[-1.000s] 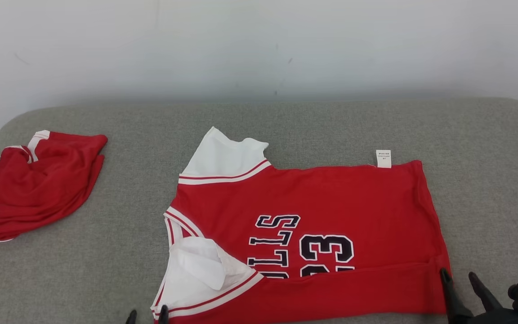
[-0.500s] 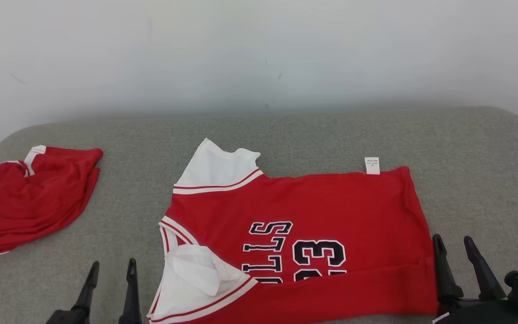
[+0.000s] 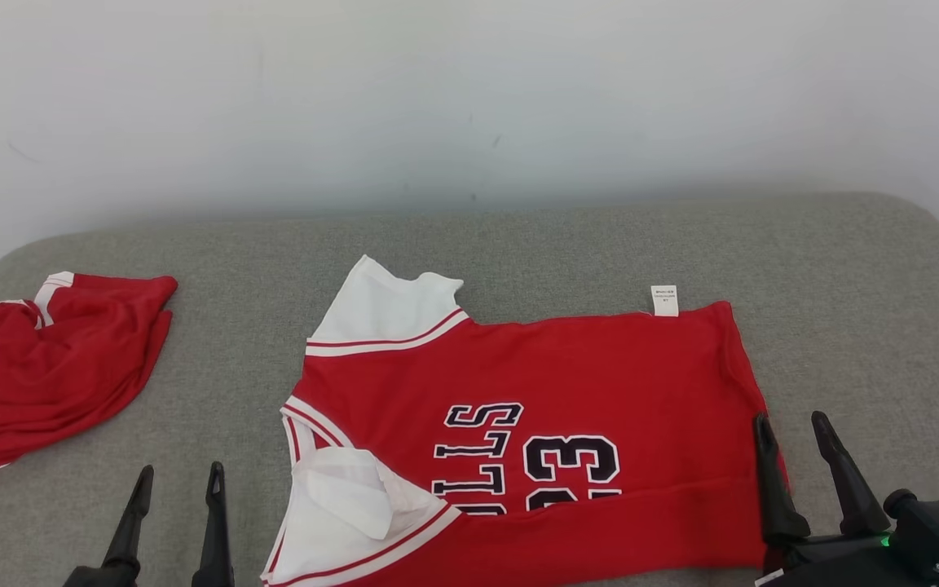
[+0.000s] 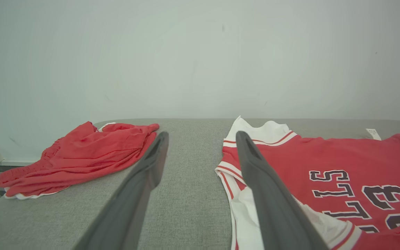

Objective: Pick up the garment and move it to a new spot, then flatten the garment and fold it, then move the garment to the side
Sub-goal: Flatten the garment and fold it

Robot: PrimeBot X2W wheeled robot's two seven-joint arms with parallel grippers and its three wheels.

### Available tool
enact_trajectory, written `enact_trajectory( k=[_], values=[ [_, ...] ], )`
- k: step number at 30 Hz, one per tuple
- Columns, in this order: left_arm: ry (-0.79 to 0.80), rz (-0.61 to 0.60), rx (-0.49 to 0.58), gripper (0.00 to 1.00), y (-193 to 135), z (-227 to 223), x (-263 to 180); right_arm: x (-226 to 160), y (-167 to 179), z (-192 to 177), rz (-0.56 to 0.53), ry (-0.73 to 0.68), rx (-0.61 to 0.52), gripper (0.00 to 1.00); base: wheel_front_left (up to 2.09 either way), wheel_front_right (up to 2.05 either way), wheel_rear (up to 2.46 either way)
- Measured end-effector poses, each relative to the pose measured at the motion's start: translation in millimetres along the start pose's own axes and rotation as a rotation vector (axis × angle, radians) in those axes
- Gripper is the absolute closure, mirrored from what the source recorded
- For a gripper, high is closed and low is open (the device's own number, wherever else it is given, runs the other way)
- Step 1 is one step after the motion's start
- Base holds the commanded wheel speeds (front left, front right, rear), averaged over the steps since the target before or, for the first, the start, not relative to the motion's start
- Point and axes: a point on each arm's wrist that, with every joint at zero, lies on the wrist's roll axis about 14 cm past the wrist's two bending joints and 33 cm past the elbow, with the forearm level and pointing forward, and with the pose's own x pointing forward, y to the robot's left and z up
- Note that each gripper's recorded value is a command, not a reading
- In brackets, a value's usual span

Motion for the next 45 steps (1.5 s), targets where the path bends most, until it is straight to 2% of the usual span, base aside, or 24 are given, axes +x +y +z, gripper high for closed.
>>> enact_trajectory(
  k=[7, 10, 14, 22, 25, 30, 37, 45],
  values=[
    [0.040, -0.023, 0.013, 0.00, 2.8, -12.8, 1.8, 6.9, -7.2, -2.0, -0.024, 0.003, 0.012, 0.00, 0.00, 0.00, 0.00],
    [-0.016, -0.050, 0.036, 0.00, 6.3, 5.3, 27.5, 25.8, -17.6, 6.5, -0.018, -0.007, -0.036, 0.00, 0.00, 0.00, 0.00],
    [-0.055, -0.113, 0.074, 0.00, 1.7, 26.0, 67.3, 53.3, -32.4, 6.0, -0.029, 0.048, -0.080, 0.00, 0.00, 0.00, 0.00],
    [0.010, -0.228, 0.075, 0.00, -24.6, 30.7, 137.9, 99.8, -54.2, -14.6, -0.061, 0.217, -0.122, 0.00, 0.00, 0.00, 0.00],
    [0.066, -0.316, 0.117, 0.00, -43.5, 21.4, 161.3, 118.2, -61.9, -24.7, -0.075, 0.279, -0.135, 0.00, 0.00, 0.00, 0.00],
    [0.185, -0.398, 0.169, 0.00, -56.1, -3.3, 197.7, 145.4, -71.9, -44.7, -0.093, 0.378, -0.143, 0.00, 0.00, 0.00, 0.00],
    [0.390, -0.456, 0.172, 0.00, -67.4, -60.1, 236.2, 162.9, -86.3, -91.7, -0.121, 0.559, -0.145, 0.00, 0.00, 0.00, 0.00],
    [0.561, -0.483, 0.188, 0.00, -73.6, -118.0, 247.5, 167.1, -89.1, -124.2, -0.128, 0.668, -0.143, 0.00, 0.00, 0.00, 0.00]
  ],
)
